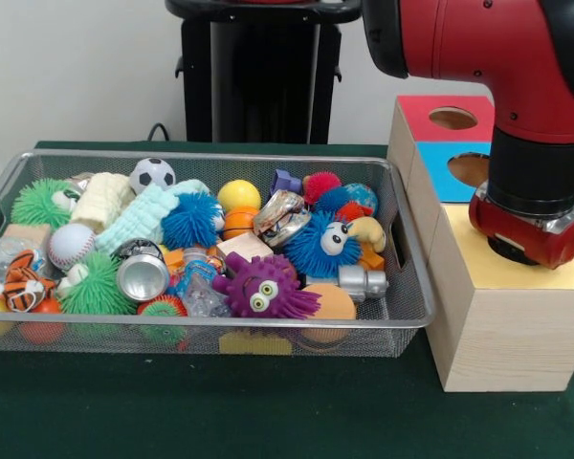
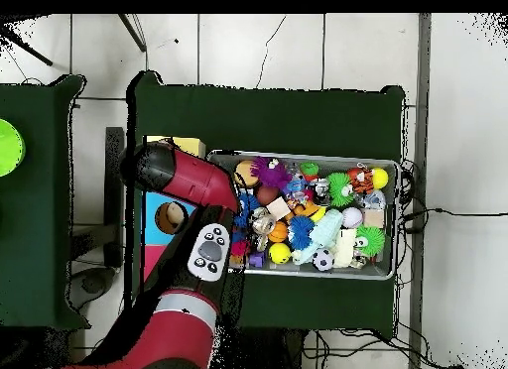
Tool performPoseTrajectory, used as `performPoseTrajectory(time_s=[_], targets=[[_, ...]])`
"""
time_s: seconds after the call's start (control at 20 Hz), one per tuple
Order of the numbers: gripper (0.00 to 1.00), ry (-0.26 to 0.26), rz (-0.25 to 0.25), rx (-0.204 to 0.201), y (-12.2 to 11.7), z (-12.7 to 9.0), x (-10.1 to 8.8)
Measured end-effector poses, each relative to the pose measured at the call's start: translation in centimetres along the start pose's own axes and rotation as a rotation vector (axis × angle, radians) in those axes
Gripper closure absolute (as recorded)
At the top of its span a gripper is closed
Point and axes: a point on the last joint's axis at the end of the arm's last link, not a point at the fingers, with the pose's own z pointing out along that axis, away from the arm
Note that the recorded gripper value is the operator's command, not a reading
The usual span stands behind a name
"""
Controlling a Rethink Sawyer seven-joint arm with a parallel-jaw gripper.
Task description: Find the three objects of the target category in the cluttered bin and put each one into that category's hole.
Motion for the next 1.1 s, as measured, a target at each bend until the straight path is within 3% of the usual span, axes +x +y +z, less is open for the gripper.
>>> performPoseTrajectory(time_s=[1.1], targets=[[1.0, 0.001, 0.013, -0.004, -0.03, -0.03, 0.04]])
